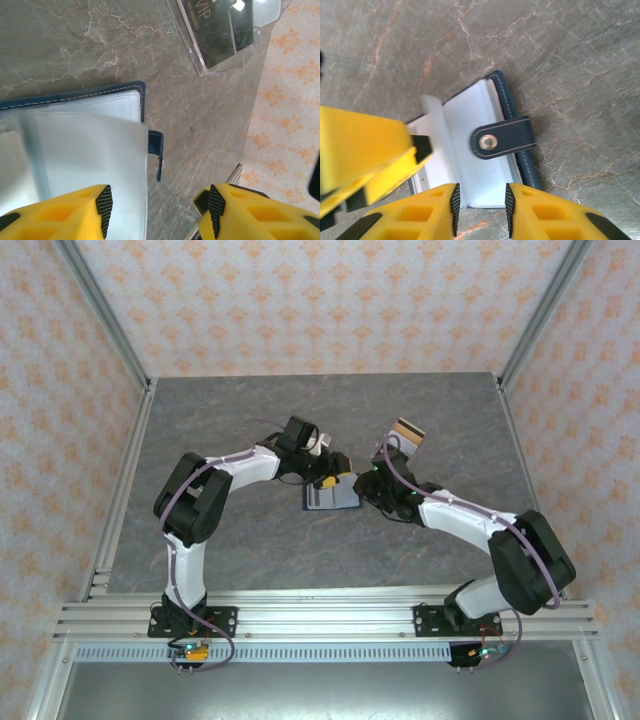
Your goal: Take the credit cards out of the card holder
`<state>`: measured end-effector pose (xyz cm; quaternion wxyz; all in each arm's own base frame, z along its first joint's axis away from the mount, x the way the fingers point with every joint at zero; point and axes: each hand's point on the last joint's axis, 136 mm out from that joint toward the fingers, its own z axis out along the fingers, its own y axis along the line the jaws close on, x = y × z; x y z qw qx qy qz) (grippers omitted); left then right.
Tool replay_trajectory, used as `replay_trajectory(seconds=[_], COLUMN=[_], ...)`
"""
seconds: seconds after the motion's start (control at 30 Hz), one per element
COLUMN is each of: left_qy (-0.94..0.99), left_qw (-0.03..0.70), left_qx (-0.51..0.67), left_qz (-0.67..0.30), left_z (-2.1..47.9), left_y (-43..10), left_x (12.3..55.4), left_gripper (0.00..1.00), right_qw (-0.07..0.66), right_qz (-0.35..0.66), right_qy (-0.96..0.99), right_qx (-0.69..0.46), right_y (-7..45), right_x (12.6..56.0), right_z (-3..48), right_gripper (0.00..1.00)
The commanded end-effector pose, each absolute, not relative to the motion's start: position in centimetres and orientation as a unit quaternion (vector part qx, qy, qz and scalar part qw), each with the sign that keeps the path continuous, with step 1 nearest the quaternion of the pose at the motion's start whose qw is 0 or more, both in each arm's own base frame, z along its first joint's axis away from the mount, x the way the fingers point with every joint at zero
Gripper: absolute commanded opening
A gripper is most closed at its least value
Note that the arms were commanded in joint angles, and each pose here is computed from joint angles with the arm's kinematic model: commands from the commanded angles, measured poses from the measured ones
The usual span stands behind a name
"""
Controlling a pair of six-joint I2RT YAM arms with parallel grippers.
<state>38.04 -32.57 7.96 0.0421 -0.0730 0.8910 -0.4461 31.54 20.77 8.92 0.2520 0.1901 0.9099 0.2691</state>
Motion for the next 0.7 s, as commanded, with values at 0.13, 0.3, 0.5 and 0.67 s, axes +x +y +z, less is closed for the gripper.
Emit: replay_trajectory(seconds=[0.13, 0.3, 0.5, 0.67], left_qy=[0.902, 0.909, 0.923, 0.949], left_qw=[0.035, 0.047, 0.073, 0.076], left_qx=[-0.081, -0.079, -0.108, -0.115], left_qz=[-0.422, -0.407, -0.361, -0.284], left_z=[6.0, 6.6, 8.2, 7.0], left_y=[-32.9, -32.3, -28.2, -24.3], left_x=[38.8, 39.0, 39.4, 38.4], left_gripper=[0.53, 0.51, 0.59, 0.66], right_qw=[0.231, 0.206, 0.179, 0.16], right_qz=[0.296, 0.301, 0.277, 0.241], right_qy=[0.915, 0.921, 0.933, 0.946], right_qx=[0.147, 0.135, 0.142, 0.148], right_y=[22.6, 24.0, 24.4, 23.7], right_x=[31.5, 31.8, 32.3, 32.1], right_z=[8.5, 7.5, 5.6, 3.8], right_gripper=[0.26, 0.17, 0.17, 0.17])
